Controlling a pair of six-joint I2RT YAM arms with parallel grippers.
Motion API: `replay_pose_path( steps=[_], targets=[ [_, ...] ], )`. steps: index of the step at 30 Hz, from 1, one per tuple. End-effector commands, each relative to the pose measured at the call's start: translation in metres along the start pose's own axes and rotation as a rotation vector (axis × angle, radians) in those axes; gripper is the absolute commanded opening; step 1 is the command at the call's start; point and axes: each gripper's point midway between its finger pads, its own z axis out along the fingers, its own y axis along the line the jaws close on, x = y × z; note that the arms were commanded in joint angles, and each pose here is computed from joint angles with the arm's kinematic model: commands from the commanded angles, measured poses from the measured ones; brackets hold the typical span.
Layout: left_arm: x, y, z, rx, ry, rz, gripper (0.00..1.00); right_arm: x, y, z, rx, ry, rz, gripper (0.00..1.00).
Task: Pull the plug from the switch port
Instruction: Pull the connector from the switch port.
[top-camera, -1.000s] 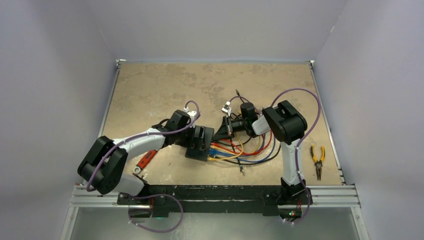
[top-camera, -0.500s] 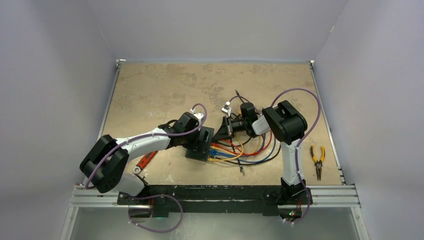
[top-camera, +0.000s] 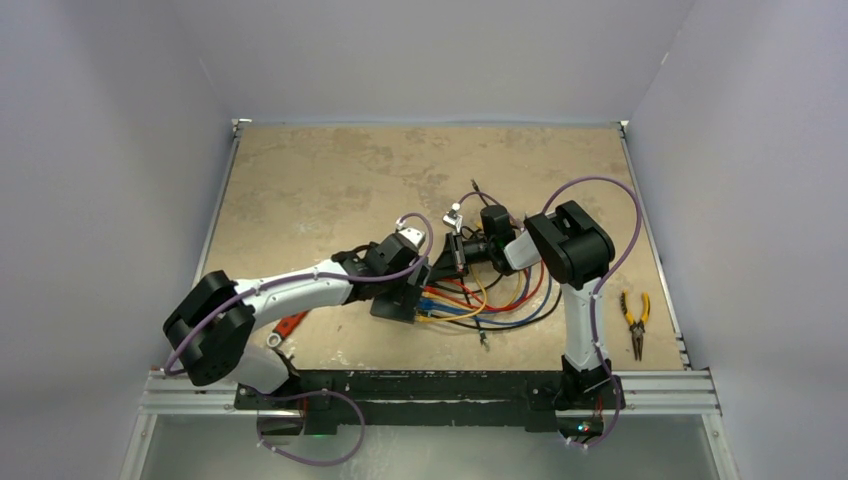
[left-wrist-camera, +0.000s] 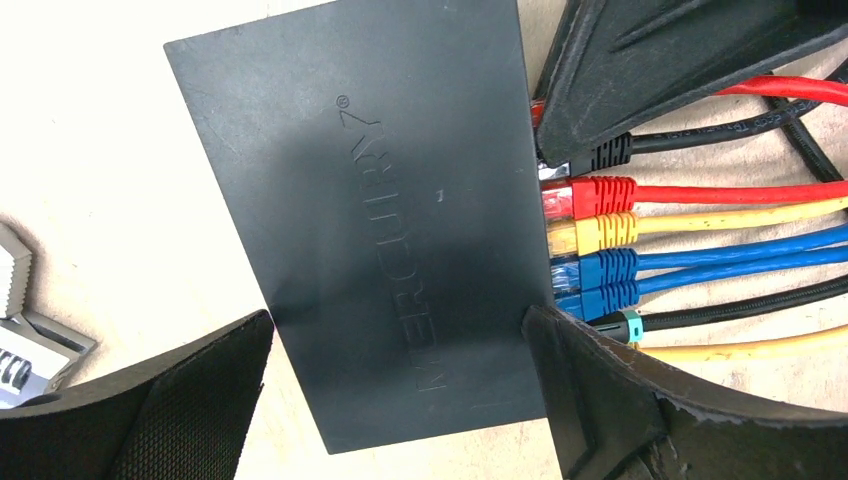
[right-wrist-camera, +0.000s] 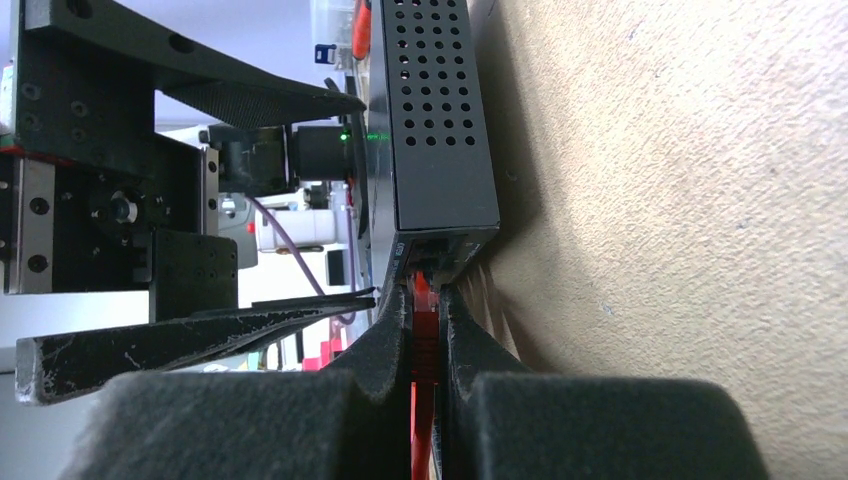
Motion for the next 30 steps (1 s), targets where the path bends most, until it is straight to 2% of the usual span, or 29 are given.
replay_pose_path(
  steps=[1,7,15,20,25,30],
  targets=[
    [-0.024,-0.008,-0.01,-0.015,-0.087,-0.005,1.0,0.008,-0.047,0.01,0.148,-0.046,-0.025,0.0],
    [-0.026,-0.024,-0.002,0.02,-0.092,0.006,0.93,0.009,-0.048,0.01,0.15,-0.044,-0.025,0.0],
    [-0.024,-0.018,0.003,-0.022,-0.093,-0.01,0.81,0.01,-0.049,0.009,0.153,-0.041,-0.026,0.0],
    [-0.017,-0.011,0.008,-0.061,-0.069,0.003,0.8,0.01,-0.047,0.009,0.15,-0.038,-0.029,0.0],
    [-0.009,-0.008,0.013,-0.076,-0.05,0.006,0.86,0.01,-0.046,0.009,0.155,-0.035,-0.036,0.0],
    [0.0,0.005,0.019,-0.152,-0.022,0.016,0.8,0.01,-0.047,0.007,0.168,-0.03,-0.044,0.0]
  ],
)
